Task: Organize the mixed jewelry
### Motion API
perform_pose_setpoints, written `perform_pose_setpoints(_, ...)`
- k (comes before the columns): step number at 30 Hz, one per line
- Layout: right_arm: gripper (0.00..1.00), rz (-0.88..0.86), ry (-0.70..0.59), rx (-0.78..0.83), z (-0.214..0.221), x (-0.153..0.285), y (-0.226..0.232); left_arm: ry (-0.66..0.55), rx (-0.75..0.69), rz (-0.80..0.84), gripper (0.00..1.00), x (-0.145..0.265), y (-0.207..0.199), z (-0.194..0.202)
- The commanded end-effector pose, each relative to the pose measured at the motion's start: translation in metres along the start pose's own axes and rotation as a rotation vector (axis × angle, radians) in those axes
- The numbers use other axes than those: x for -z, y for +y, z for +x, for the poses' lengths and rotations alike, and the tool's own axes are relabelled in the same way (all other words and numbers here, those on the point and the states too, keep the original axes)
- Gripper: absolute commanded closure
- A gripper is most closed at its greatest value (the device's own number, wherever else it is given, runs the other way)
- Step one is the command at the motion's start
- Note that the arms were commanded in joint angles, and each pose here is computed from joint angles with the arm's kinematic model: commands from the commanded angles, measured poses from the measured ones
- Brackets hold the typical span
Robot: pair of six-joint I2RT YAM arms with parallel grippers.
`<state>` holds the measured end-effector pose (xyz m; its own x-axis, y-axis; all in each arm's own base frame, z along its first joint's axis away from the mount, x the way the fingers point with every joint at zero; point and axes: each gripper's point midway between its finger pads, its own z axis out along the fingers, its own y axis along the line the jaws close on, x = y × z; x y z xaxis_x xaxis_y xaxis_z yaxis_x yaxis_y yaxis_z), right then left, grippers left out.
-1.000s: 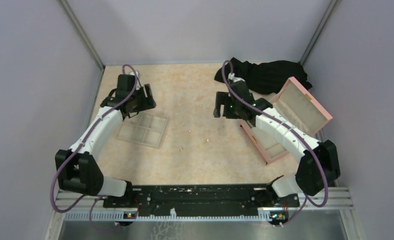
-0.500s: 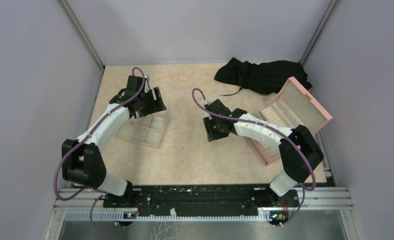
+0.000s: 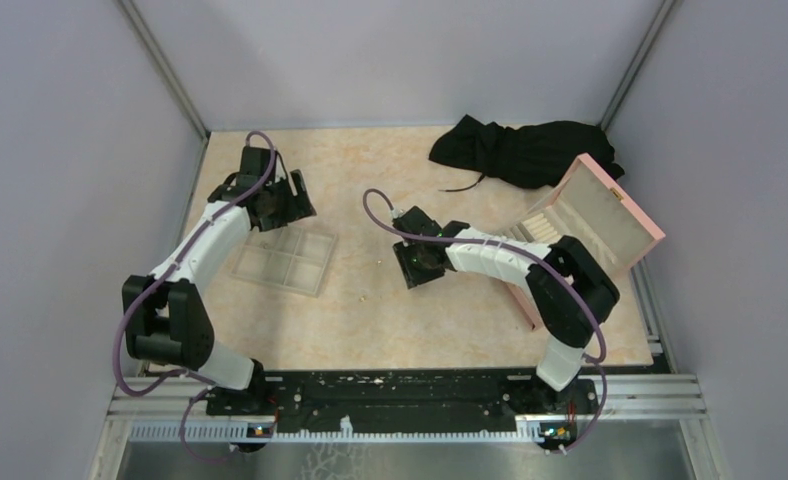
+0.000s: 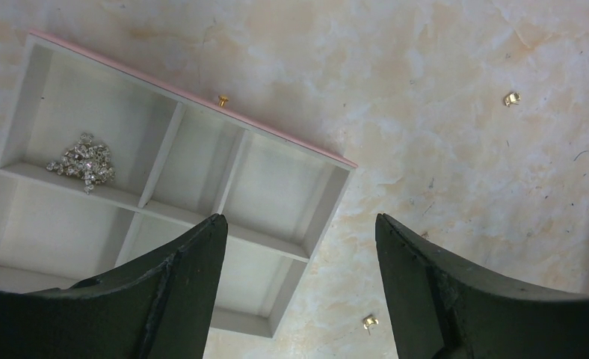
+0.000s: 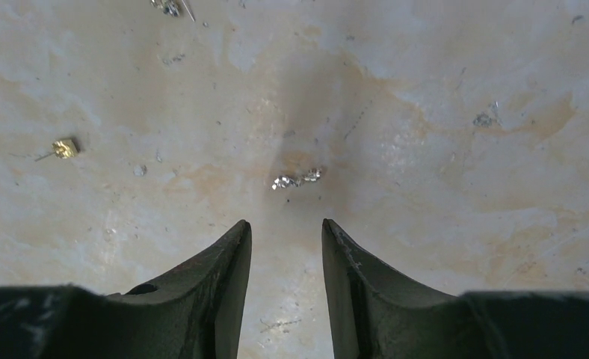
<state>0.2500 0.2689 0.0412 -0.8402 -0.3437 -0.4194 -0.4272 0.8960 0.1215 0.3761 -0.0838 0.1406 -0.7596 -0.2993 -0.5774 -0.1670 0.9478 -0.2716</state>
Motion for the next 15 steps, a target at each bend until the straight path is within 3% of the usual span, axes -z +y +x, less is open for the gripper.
perform_pose_setpoints(1, 0.61, -0.015, -0.095, 0.025, -0.034, 0.002, 0.015, -0.015, -0.007, 0.003, 0.21, 0.003, -0.003, -0.007)
perform_pose_setpoints(5, 0.64, -0.006, -0.088, 0.028, -0.037, -0.004, 0.016, -0.013, -0.006, 0.003, 0.21, 0.003, -0.003, -0.006)
perform_pose_setpoints(8, 0.72, 0.005, -0.076, 0.030, -0.037, -0.009, 0.015, -0.011, -0.007, 0.002, 0.21, 0.002, -0.003, -0.005)
perform_pose_setpoints(15, 0.74, -0.009, -0.063, 0.032, -0.035, -0.014, 0.019, -0.009, -0.007, 0.001, 0.21, 0.001, -0.002, -0.004)
